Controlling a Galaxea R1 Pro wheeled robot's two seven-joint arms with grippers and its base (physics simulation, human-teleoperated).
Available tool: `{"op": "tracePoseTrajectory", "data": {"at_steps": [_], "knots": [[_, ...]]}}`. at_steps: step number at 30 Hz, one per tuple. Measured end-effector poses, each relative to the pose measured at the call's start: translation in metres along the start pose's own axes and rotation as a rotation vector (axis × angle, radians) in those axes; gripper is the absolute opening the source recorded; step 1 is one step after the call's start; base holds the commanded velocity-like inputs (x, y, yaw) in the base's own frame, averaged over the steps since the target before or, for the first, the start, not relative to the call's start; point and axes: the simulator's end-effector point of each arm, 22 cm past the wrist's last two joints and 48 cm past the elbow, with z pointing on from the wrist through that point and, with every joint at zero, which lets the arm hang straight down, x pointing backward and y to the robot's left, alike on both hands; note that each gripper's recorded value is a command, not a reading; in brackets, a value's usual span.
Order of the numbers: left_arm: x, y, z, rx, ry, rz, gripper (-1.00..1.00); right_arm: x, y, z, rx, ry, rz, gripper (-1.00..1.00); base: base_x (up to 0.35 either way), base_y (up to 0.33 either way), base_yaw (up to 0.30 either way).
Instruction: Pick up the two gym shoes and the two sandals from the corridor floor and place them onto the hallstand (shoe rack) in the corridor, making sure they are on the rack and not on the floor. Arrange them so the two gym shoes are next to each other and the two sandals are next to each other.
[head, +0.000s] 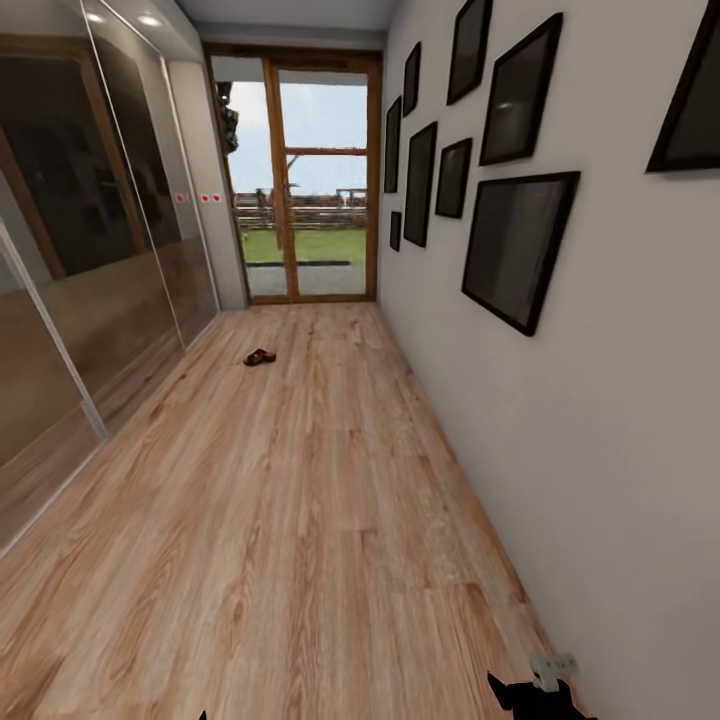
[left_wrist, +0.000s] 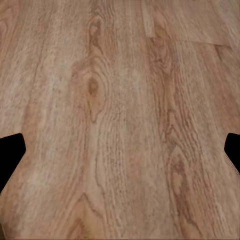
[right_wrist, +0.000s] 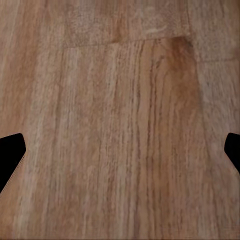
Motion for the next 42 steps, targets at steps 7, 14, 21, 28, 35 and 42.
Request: {"op": "tracePoseTrajectory", "data": {"at_steps": [7, 14, 21, 28, 35, 42], "knots": [[0.0000, 0.0000, 0.0000, 0.000, 0.000, 0.000, 1.00, 0.0000, 0.0000, 0.0000, 0.000, 0.000, 0.000, 1.00, 0.338, 0.000, 0.000], [0.0000, 0.0000, 0.0000, 0.000, 0.000, 0.000, 1.00, 0.0000, 0.0000, 0.0000, 0.000, 0.000, 0.000, 1.00, 0.338, 0.000, 0.000], [0.0000, 0.0000, 0.0000, 0.000, 0.000, 0.000, 1.00, 0.0002, 0.0000, 0.0000, 0.000, 0.001, 0.000, 1.00, 0.338, 0.000, 0.000], [0.0000, 0.0000, 0.0000, 0.000, 0.000, 0.000, 1.00, 0.0003, 0.0004, 0.0000, -0.002, 0.002, 0.000, 1.00, 0.338, 0.000, 0.000], [0.0000, 0.0000, 0.0000, 0.000, 0.000, 0.000, 1.00, -0.0002, 0.0002, 0.0001, -0.001, 0.000, 0.000, 1.00, 0.338, 0.000, 0.068], [0.0000, 0.0000, -0.0001, 0.000, 0.000, 0.000, 1.00, -0.0002, 0.0001, 0.0001, 0.000, 0.000, 0.000, 1.00, 0.338, 0.000, 0.205]]}}
